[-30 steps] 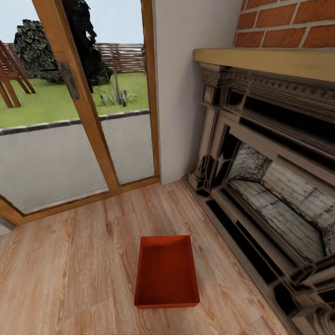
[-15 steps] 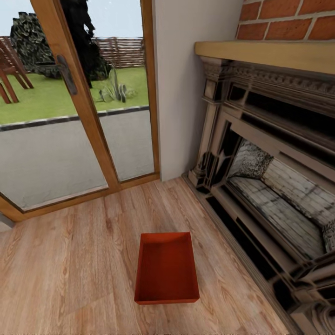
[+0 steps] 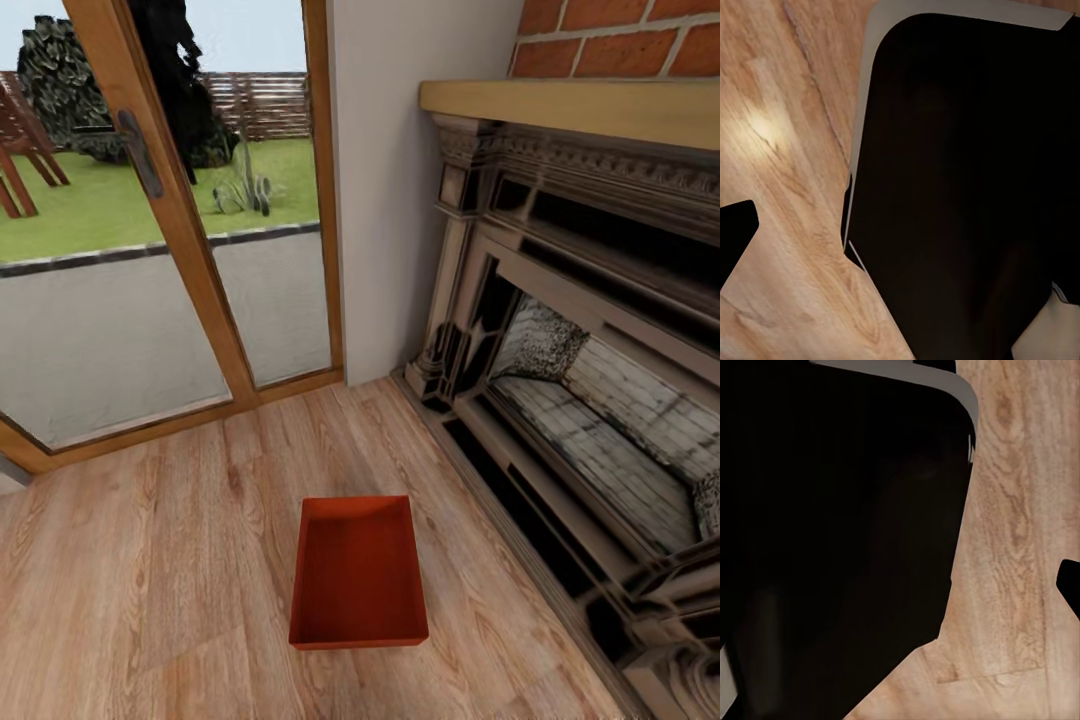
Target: Move the two storage containers from the living room to the garage. In the garage, place one container on the floor and stack the other container on top of it (either order is fine).
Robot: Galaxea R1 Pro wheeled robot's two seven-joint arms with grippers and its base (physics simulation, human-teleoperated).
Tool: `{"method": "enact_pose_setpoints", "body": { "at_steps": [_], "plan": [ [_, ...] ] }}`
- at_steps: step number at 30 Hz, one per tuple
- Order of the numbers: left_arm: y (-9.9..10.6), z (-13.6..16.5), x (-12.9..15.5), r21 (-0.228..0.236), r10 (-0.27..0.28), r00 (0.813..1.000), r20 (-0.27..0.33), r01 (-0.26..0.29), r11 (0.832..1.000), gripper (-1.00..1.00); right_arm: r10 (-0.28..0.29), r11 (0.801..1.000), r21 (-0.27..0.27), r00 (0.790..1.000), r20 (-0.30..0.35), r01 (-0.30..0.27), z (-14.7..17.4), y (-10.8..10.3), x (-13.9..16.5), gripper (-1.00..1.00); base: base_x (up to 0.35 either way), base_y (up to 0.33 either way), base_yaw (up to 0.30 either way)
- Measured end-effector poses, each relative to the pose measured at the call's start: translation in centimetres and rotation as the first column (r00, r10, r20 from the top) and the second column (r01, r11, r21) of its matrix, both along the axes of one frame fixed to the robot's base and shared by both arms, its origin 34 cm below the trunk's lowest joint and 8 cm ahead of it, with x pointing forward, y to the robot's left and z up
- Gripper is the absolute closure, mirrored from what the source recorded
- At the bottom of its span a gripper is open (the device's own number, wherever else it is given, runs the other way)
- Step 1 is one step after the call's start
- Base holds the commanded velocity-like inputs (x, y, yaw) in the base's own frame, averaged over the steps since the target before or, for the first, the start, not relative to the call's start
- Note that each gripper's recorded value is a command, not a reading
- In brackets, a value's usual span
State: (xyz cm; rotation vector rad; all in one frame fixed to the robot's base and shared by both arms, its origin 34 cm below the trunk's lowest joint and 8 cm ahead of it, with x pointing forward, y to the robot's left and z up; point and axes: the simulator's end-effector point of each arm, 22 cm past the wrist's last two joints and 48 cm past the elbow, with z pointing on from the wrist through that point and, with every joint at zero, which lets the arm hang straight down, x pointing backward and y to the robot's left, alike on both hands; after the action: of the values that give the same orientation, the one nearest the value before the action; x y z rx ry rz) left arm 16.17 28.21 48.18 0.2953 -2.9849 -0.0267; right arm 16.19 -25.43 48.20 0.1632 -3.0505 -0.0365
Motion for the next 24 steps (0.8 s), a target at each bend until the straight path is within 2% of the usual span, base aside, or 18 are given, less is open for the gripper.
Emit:
{"method": "enact_pose_setpoints", "body": {
  "at_steps": [24],
  "plan": [
    [-0.08, 0.00, -0.02, -0.001, 0.000, 1.000, 0.000, 0.000, 1.000, -1.00, 0.001, 1.000, 0.001, 1.000, 0.001, -0.001, 0.00, 0.03, 0.02, -1.00, 0.000, 0.000, 0.000]
  ]
}}
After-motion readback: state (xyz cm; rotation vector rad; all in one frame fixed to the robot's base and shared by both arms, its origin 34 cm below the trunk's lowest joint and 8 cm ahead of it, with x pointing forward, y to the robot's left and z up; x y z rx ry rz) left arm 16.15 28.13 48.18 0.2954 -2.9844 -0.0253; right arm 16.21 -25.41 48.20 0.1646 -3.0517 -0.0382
